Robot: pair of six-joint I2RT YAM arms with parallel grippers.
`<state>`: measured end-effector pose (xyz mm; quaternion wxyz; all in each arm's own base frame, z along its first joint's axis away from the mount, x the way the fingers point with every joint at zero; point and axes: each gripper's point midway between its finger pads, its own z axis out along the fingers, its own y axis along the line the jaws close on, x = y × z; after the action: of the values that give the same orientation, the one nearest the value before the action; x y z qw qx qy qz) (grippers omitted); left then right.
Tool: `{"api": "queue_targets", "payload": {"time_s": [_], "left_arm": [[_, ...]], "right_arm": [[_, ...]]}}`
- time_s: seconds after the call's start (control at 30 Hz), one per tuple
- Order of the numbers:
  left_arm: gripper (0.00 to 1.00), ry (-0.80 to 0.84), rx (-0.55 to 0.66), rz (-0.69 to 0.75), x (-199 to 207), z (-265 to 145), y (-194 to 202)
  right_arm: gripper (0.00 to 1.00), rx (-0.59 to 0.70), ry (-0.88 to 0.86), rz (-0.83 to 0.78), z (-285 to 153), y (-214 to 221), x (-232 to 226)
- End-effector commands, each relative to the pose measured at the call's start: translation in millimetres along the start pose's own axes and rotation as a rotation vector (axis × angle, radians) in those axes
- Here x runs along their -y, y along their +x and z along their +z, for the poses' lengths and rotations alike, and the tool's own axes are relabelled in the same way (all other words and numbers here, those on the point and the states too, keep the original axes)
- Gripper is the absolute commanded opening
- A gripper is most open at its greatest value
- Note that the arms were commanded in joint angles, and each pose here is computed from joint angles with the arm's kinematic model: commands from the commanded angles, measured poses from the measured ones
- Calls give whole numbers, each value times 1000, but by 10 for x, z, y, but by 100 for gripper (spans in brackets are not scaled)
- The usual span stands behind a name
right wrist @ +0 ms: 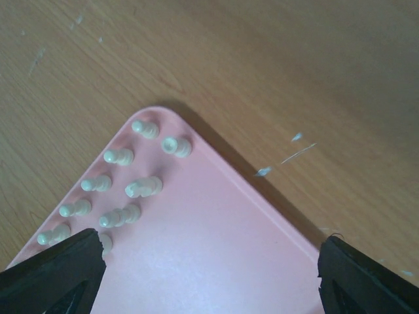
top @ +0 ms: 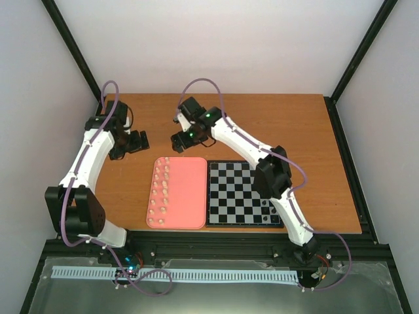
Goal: Set up the chess pieces on the board
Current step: Pick up the chess piece from the storage box.
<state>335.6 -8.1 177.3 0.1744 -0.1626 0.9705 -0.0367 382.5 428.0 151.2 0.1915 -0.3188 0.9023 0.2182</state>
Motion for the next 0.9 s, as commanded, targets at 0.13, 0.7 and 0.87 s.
{"api": "queue_targets", "payload": {"time_s": [0.13, 0.7, 0.87], "left_arm": [[100, -4, -9, -120, -234, 42, 172], [100, 27, -61, -200, -294, 290, 299], [100, 18, -58, -216, -326, 319, 349]], "right_arm": [[73, -47, -38, -43, 288, 80, -270], [52, -20, -115, -118, 781, 44, -529], [49, -22, -83, -124, 897, 80, -536]]}}
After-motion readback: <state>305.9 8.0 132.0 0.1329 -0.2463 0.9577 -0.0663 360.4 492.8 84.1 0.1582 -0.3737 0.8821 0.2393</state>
